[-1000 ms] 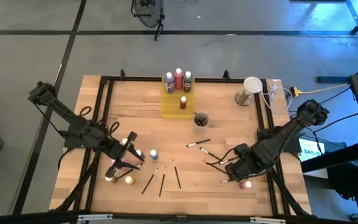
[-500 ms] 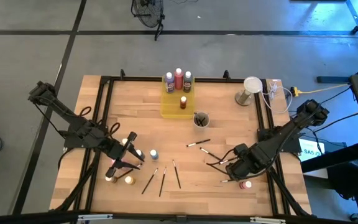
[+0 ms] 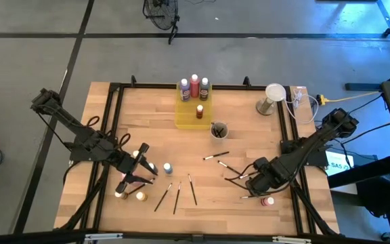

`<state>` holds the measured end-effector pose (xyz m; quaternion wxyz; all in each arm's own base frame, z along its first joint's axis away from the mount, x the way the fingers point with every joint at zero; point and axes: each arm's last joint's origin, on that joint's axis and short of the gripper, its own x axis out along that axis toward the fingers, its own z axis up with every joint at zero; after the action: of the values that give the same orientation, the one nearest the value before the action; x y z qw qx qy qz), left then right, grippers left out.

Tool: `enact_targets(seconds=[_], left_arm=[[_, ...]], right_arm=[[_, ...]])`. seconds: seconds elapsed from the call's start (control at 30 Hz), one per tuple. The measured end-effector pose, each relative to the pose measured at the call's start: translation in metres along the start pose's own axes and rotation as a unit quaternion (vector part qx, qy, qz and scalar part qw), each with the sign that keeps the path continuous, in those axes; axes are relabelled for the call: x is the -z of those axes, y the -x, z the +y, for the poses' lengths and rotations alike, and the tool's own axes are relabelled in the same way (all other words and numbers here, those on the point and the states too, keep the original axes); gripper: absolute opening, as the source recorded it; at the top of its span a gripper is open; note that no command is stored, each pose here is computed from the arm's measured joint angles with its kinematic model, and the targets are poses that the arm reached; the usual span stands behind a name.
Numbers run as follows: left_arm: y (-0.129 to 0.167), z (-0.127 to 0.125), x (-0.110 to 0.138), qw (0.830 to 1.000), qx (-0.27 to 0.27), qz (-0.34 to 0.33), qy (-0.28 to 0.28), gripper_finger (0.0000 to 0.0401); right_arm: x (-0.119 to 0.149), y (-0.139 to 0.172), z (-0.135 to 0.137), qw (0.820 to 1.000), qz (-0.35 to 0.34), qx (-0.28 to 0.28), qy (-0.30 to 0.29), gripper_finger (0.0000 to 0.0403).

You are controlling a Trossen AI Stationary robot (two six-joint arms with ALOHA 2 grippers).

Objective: Pick & Place Paint Supplies
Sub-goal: Put the small green paint bottle into the yellow bin

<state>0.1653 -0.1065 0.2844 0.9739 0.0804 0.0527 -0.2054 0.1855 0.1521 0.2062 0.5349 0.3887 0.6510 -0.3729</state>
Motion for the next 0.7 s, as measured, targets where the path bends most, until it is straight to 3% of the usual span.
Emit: enact_targets(seconds=[0.17,0.7], left_arm=[[0.0,0.0,0.0,1.0,0.0,0.0,0.0,0.0141],[0.0,0.0,0.0,1.0,0.0,0.0,0.0,0.0141]], right_arm=[[0.001,-0.0015,-0.0011,1.0,0.025,0.008,-0.001,0.0233],[0.0012,-0.0012,-0.0009,1.0,0.026,0.006,-0.004,0.0126]])
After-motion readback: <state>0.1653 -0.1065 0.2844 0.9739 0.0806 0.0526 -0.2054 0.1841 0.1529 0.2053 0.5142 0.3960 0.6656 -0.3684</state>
